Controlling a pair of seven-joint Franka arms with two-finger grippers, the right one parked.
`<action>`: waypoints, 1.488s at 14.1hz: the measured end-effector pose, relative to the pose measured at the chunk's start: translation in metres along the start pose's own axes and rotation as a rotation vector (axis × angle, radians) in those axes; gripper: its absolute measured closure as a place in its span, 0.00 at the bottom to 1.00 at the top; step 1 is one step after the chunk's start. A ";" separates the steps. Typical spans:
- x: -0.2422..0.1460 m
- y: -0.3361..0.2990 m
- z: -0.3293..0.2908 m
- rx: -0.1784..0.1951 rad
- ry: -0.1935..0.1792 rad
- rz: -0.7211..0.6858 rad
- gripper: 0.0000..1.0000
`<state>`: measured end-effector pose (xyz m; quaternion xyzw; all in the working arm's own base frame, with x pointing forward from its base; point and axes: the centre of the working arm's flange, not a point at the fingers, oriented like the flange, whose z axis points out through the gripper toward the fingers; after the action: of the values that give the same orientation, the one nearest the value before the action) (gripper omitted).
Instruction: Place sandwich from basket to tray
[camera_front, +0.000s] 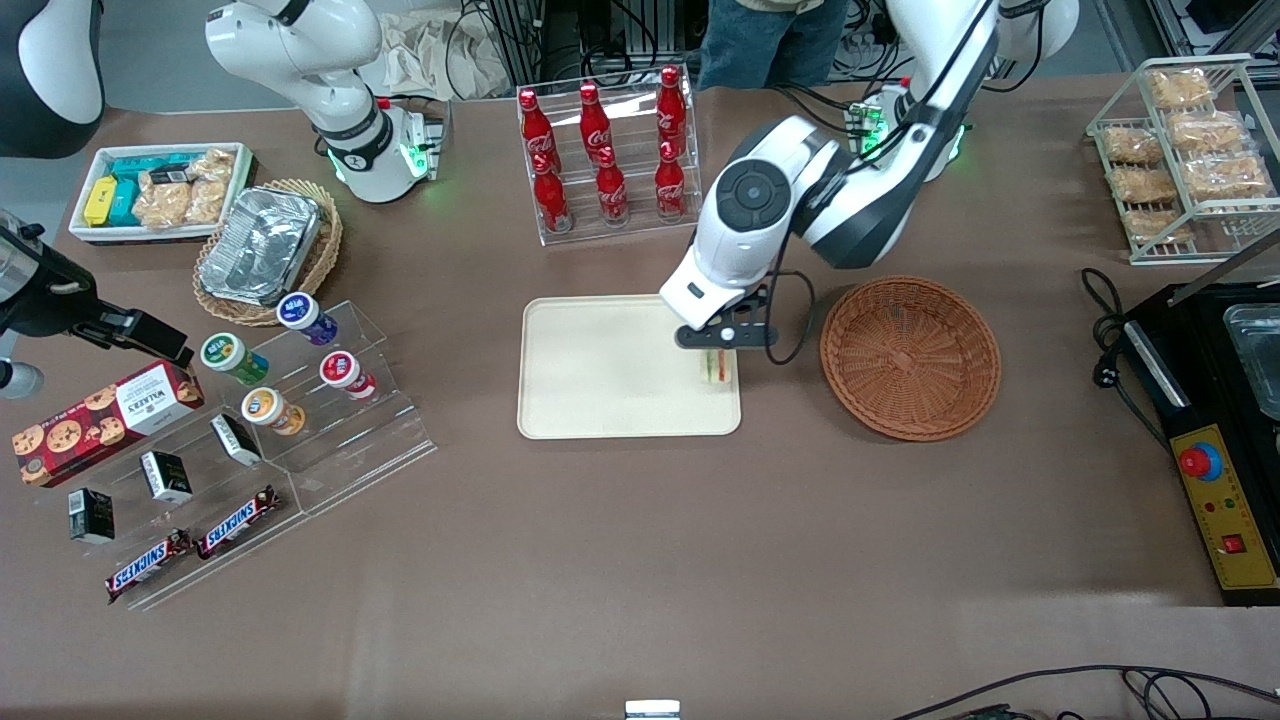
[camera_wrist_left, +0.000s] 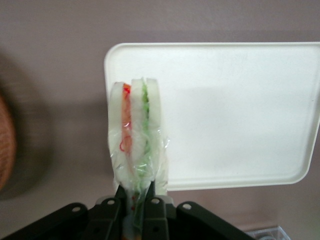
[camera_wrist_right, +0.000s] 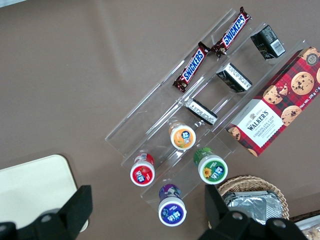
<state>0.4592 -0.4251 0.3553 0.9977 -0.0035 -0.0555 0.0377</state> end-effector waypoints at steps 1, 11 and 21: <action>-0.001 0.001 0.017 -0.011 0.011 0.005 0.85; 0.010 -0.004 0.081 0.030 0.029 0.048 0.61; 0.087 -0.186 -0.110 0.142 0.084 0.114 0.00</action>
<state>0.5588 -0.2325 0.4402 0.9975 -0.0625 -0.0113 -0.0301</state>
